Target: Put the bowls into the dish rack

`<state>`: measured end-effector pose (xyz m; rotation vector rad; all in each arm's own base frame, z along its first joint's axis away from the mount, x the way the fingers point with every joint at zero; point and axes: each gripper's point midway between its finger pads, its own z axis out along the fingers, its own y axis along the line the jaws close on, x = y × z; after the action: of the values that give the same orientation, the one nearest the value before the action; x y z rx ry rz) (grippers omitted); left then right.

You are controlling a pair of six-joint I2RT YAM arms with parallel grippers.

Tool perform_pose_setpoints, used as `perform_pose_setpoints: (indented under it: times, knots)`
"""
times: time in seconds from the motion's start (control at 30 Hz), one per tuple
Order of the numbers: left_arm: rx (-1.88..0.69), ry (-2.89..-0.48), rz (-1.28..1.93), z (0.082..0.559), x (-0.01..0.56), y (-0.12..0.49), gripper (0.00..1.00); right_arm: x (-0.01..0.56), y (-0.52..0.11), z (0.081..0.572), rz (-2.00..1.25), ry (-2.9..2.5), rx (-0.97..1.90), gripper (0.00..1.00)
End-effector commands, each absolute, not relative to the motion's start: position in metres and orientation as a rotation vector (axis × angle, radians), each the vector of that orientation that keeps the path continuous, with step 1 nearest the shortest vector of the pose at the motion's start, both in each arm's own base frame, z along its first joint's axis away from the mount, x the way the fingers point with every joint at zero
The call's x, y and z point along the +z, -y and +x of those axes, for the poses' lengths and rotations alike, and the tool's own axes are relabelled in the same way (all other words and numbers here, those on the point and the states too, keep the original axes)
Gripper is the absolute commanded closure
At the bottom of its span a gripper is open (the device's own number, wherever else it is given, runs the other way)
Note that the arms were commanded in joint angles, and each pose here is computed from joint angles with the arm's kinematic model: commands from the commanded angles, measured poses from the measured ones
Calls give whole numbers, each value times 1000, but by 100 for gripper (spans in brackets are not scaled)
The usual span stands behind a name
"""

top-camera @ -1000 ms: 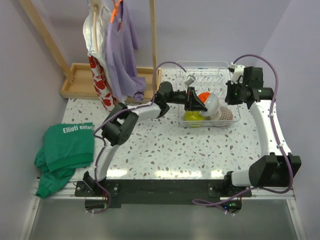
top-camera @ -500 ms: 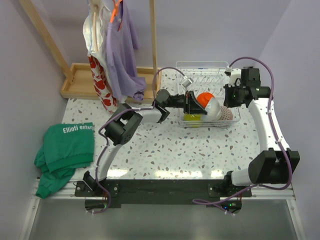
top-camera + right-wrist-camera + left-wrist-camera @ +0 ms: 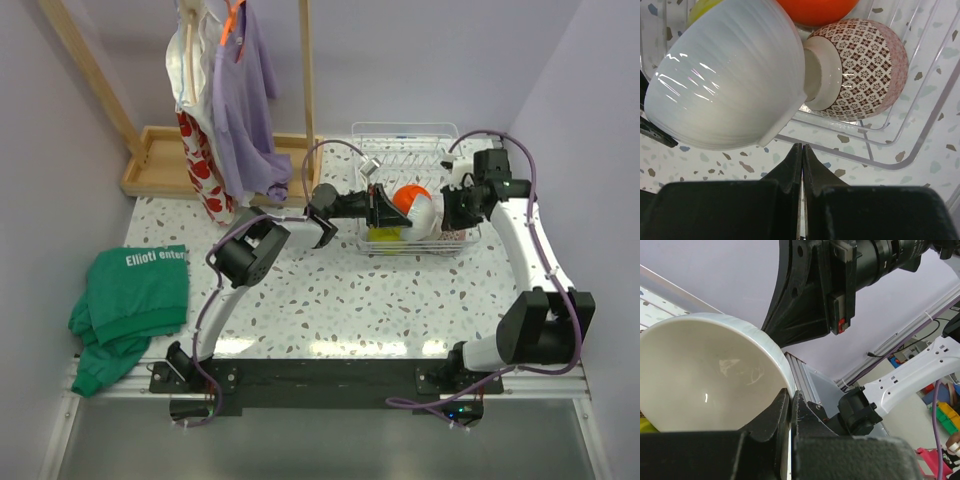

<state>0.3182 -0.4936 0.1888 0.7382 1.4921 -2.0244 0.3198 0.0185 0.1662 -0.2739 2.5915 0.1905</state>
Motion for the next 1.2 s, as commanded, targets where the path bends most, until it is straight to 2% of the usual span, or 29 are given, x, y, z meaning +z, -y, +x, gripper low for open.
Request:
perform_pose_setpoints:
  times: [0.0,0.23,0.37,0.4,0.47,0.6,0.83,0.87,0.93,1.1,1.17]
  knots:
    - [-2062,-1397,805,300,193,488,100,162,-32,318,-263,-2597,297,100]
    - [-2069,-1417,798,299,189,478,100,169,-55,335,-321,-2563,346,100]
    - [-2050,-1423,798,301,189,474,88,168,-67,339,-351,-2551,362,100]
    - [-2042,-1437,794,303,187,474,80,167,-70,338,-355,-2552,368,100]
    - [-2016,-1419,812,304,192,472,78,167,-74,340,-362,-2546,374,100]
    - [-1972,-1463,807,311,188,466,67,169,-82,342,-394,-2534,380,100]
    - [-1890,-1484,847,319,184,460,64,164,-75,352,-405,-2533,308,100]
    - [-1886,-1490,848,319,183,459,64,163,-74,353,-402,-2534,298,100]
    - [-1887,-1491,852,318,183,458,71,162,-71,353,-396,-2536,274,100]
    - [-1913,-1475,861,314,179,456,97,170,-67,358,-382,-2515,242,100]
    - [-1923,-1474,864,312,178,457,100,173,-66,361,-381,-2510,232,100]
